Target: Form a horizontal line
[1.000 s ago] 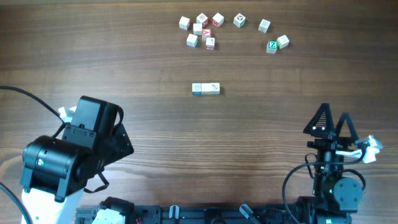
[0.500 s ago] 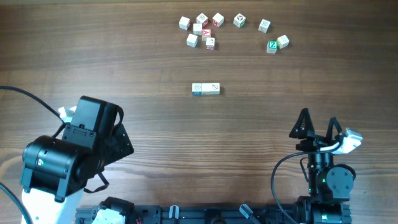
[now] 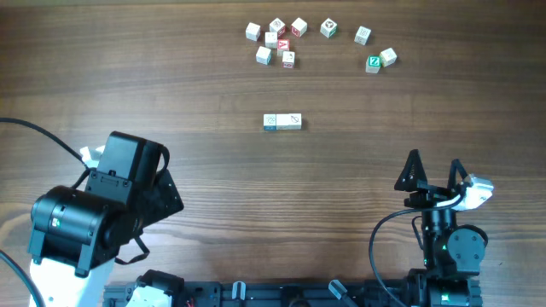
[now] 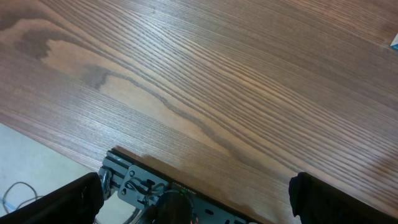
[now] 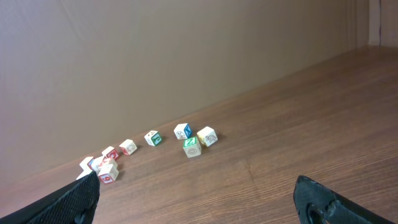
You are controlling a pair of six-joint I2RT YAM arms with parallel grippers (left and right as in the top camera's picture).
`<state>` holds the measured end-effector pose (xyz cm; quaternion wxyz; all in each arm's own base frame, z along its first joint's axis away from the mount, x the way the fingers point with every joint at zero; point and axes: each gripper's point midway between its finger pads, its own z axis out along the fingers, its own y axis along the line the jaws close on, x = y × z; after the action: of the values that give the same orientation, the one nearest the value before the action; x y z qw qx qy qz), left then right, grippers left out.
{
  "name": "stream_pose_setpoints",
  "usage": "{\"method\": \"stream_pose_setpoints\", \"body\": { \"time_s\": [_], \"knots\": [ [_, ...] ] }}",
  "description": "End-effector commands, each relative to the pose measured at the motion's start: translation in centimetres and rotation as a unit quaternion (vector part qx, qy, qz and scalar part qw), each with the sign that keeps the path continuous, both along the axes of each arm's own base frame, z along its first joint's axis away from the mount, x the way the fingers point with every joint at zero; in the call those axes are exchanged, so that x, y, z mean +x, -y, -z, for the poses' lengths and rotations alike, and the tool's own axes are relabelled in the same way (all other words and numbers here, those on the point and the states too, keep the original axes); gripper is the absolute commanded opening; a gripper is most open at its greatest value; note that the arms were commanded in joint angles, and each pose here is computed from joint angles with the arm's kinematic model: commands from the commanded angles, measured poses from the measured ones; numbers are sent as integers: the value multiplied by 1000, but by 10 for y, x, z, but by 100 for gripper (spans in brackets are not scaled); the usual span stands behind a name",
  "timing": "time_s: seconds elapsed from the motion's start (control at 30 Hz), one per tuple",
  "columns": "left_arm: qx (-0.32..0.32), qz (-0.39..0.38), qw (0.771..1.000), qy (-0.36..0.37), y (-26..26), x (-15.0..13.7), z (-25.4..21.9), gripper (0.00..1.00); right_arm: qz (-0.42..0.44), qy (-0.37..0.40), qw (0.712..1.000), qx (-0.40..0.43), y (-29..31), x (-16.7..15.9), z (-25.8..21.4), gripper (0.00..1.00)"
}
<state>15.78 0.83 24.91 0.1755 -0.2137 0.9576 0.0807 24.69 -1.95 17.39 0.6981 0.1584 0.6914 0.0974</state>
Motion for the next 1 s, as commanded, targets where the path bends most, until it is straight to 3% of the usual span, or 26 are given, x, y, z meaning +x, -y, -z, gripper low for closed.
{"method": "stream_pose_setpoints", "body": {
  "time_s": [0.0,0.1,0.2,0.27,0.33,0.5,0.63,0.8,0.97],
  "knots": [
    [12,-15,1000,7,-6,2,-1,100,-6,7,1000,-8,-2,-1,-3,100],
    [-21,-24,994,105,0,33,-13,100,-6,7,1000,-8,-2,-1,-3,99],
    [-55,90,974,201,25,58,-15,100,-6,7,1000,-8,-2,-1,-3,100],
    [-68,124,957,255,27,59,0,100,-6,7,1000,-8,-2,-1,-3,100],
    [-71,104,948,292,17,51,20,100,-6,7,1000,-8,-2,-1,-3,100],
    [-12,118,907,404,-2,43,29,100,-6,7,1000,-8,-2,-1,-3,100],
    [32,108,866,487,-16,56,39,100,-6,7,1000,-8,-2,-1,-3,100],
    [32,132,832,538,-12,80,68,100,-6,7,1000,-7,-2,-1,-3,100],
    [76,149,831,530,-17,87,91,100,-6,7,1000,-8,-2,-1,-3,100]
  ]
}}
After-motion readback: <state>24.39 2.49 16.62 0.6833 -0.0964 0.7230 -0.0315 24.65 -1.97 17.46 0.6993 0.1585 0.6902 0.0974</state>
